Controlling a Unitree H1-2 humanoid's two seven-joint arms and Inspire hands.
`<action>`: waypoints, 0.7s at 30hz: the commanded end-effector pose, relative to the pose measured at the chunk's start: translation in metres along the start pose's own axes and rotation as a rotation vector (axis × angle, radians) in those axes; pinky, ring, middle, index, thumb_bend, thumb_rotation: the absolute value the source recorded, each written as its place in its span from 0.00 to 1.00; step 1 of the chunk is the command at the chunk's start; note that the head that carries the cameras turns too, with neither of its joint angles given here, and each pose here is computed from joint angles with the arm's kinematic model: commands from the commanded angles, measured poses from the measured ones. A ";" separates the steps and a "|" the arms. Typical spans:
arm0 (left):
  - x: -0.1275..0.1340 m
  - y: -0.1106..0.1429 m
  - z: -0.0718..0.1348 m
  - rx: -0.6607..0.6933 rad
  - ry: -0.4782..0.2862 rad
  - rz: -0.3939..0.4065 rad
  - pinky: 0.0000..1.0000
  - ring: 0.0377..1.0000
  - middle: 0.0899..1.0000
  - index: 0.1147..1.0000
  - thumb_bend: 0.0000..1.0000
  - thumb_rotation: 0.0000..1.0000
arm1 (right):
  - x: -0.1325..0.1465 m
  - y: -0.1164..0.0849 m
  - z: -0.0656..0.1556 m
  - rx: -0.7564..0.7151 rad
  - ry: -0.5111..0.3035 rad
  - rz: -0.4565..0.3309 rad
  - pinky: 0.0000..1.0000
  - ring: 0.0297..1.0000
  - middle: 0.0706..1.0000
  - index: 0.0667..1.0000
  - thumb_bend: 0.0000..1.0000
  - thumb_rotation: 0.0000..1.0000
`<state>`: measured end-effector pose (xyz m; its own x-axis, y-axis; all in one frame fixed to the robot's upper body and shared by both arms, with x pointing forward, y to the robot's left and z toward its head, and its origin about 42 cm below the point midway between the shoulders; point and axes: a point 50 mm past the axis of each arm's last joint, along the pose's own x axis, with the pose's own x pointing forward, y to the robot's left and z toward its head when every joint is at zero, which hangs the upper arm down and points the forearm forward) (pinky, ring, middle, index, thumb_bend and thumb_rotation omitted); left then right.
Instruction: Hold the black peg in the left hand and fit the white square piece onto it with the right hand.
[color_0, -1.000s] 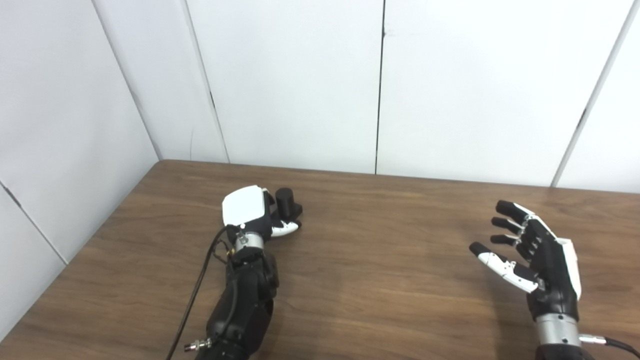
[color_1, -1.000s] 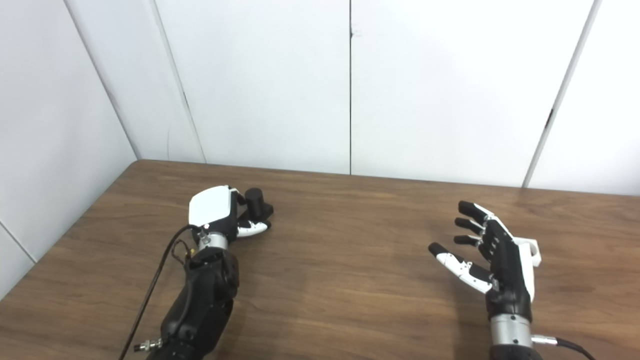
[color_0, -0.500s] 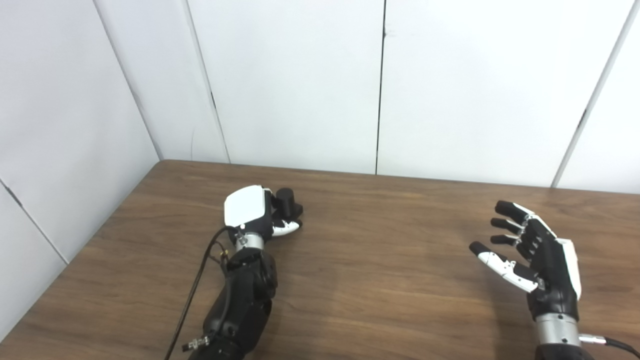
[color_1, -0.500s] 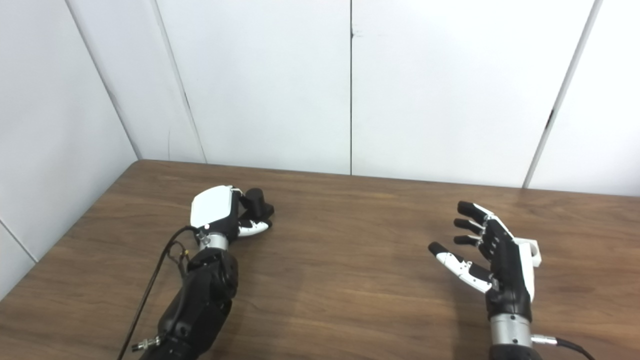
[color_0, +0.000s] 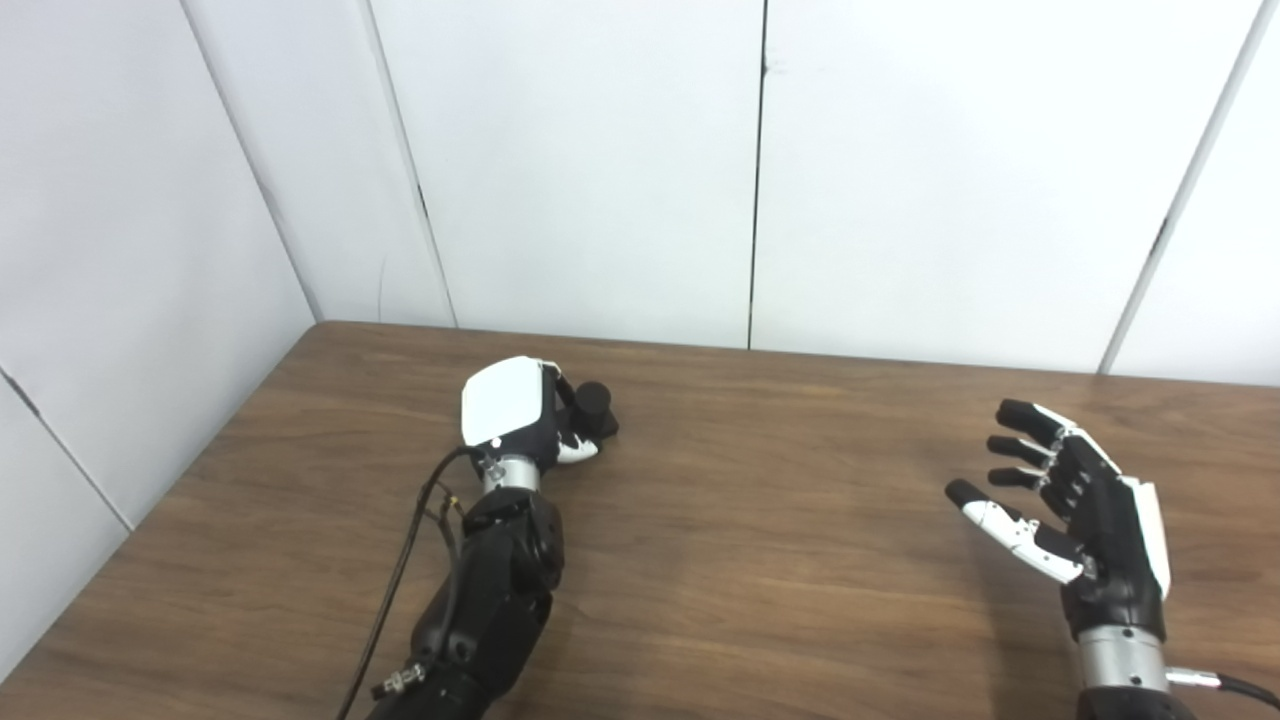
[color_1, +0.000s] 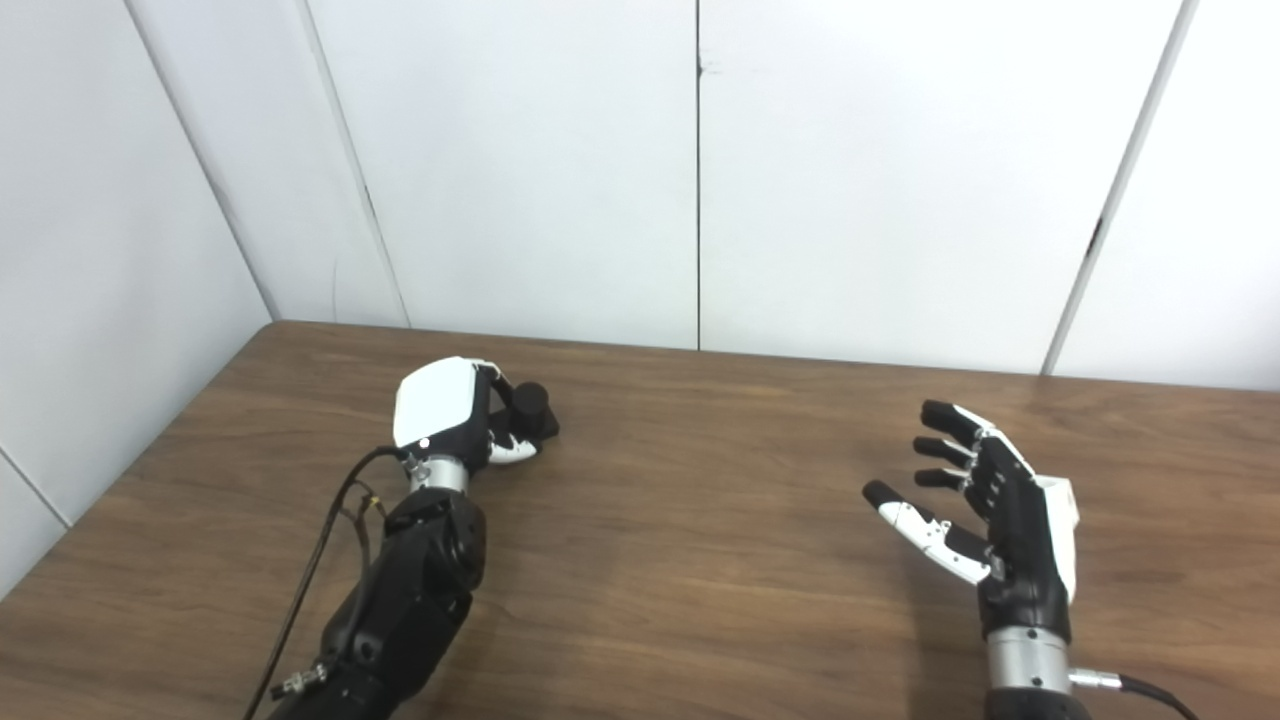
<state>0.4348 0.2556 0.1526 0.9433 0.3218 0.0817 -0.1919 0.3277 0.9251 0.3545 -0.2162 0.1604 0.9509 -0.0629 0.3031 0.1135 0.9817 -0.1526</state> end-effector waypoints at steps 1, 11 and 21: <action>0.003 0.004 -0.016 -0.017 -0.006 -0.016 0.84 0.86 0.80 0.42 0.51 0.07 | 0.012 0.001 0.020 0.008 -0.082 -0.012 0.58 0.70 0.75 0.72 0.65 0.15; 0.000 0.014 -0.027 -0.251 -0.256 -0.209 0.86 0.90 0.85 0.42 0.52 0.08 | 0.012 0.002 0.020 0.007 -0.088 -0.011 0.59 0.70 0.75 0.72 0.64 0.15; 0.002 0.020 -0.028 -0.367 -0.486 -0.353 0.81 0.91 0.87 0.43 0.52 0.08 | 0.012 0.004 0.021 0.007 -0.083 -0.019 0.57 0.69 0.74 0.71 0.64 0.15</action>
<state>0.4186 0.2858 0.1483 0.9800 -0.1992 -0.0029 0.1336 0.6462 0.7514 0.3544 -0.2145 0.1605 0.9502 -0.0648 0.3050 0.1192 0.9793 -0.1633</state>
